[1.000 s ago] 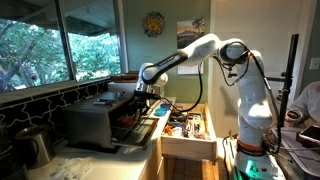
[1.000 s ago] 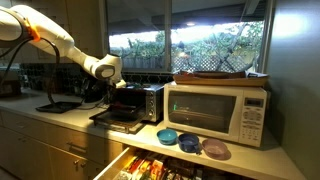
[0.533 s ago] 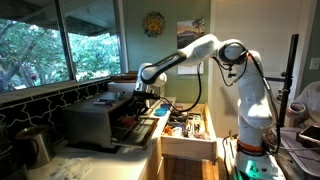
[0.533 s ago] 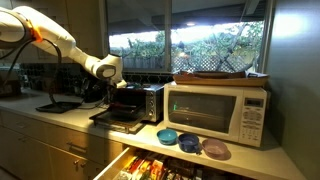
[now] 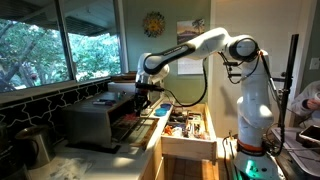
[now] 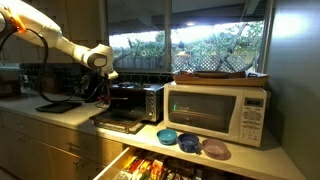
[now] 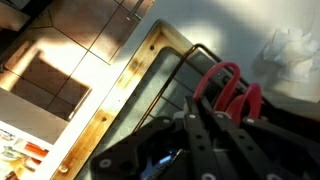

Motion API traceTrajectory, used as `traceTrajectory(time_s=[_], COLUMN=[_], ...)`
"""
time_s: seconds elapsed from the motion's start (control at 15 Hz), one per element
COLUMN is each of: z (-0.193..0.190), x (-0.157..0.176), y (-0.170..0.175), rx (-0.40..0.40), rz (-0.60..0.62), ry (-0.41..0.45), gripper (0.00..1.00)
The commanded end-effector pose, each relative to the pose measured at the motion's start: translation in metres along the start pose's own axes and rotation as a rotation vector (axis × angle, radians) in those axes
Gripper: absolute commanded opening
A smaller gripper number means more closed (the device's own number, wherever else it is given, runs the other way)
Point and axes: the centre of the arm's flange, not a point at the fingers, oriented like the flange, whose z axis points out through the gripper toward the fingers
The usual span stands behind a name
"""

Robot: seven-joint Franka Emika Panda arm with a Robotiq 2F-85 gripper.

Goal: Remove the red scissors from the wire tray of the oven

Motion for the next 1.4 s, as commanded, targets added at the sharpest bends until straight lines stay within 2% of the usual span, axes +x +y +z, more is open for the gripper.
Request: traceTrajectory(time_s=[0.0, 0.2, 0.33, 0.4, 0.6, 0.67, 0.73, 1.0, 1.13, 1.33], z=[-0.003, 0.005, 0.007, 0.008, 0.009, 0.009, 0.014, 0.051, 0.072, 0.091], x=[-0.066, -0.116, -0.136, -0.127, -0.138, -0.136, -0.138, -0.153, -0.157, -0.147], y=[-0.013, -0.037, -0.039, -0.049, -0.052, -0.051, -0.056, -0.086, -0.093, -0.108], rx=[0.003, 0.002, 0.014, 0.002, 0.005, 0.005, 0.004, 0.019, 0.006, -0.034], rz=[-0.195, -0.367, -0.45, -0.387, -0.438, -0.442, -0.455, -0.577, -0.676, -0.78], ry=[-0.04, -0.068, -0.098, -0.068, -0.076, -0.076, -0.082, -0.142, -0.158, -0.164], gripper=[0.02, 0.02, 0.02, 0.07, 0.07, 0.02, 0.02, 0.02, 0.02, 0.02])
